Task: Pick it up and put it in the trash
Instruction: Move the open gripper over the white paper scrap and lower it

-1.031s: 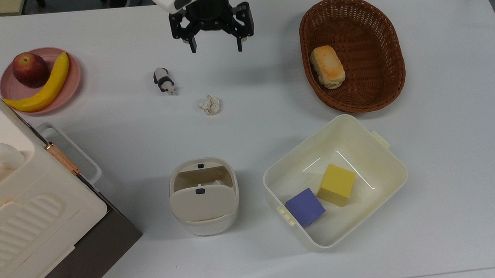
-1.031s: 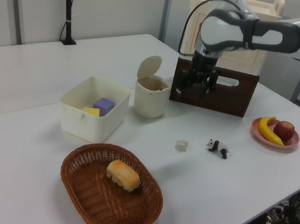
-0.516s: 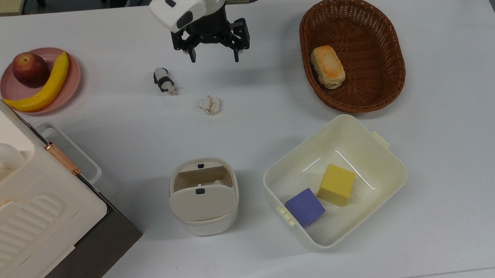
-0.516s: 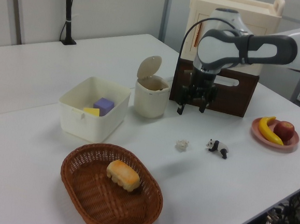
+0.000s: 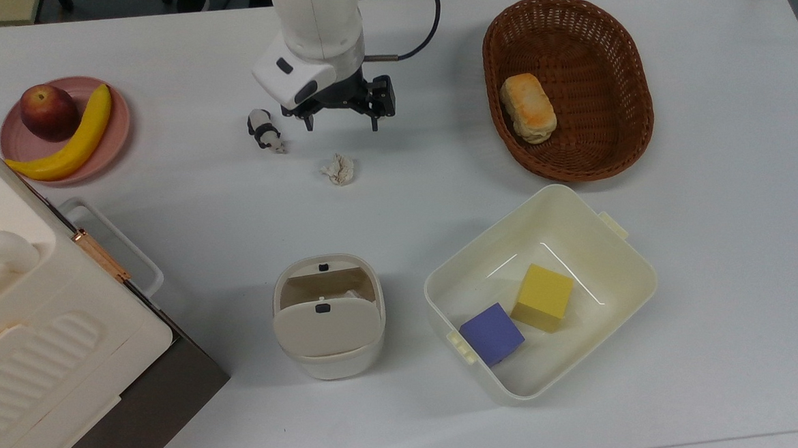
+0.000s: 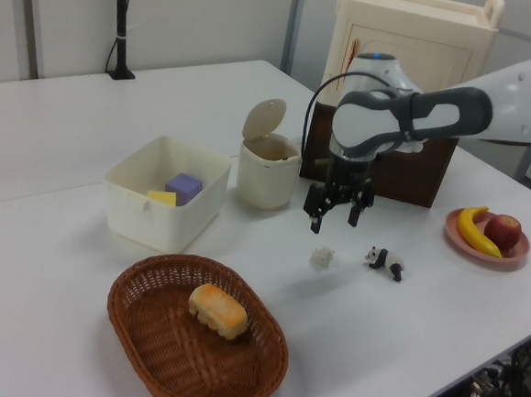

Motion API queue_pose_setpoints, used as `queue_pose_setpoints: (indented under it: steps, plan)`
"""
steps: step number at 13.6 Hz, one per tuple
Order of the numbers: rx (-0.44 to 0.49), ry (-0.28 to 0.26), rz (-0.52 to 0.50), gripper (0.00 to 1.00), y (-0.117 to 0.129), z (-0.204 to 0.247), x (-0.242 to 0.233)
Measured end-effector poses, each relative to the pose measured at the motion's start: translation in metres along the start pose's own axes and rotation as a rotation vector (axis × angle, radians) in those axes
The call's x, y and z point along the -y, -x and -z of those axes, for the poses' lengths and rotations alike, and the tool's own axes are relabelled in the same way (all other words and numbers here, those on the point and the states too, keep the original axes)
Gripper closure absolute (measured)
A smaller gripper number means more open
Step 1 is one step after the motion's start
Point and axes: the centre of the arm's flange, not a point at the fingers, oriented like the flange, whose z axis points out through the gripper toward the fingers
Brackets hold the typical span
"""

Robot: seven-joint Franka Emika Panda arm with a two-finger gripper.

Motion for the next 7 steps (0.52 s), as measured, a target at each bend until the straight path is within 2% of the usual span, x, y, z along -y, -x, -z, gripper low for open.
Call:
queue_pose_setpoints:
  steps: [7]
  plan:
    - [0.028, 0.006, 0.006, 0.0, -0.011, -0.039, -0.001]
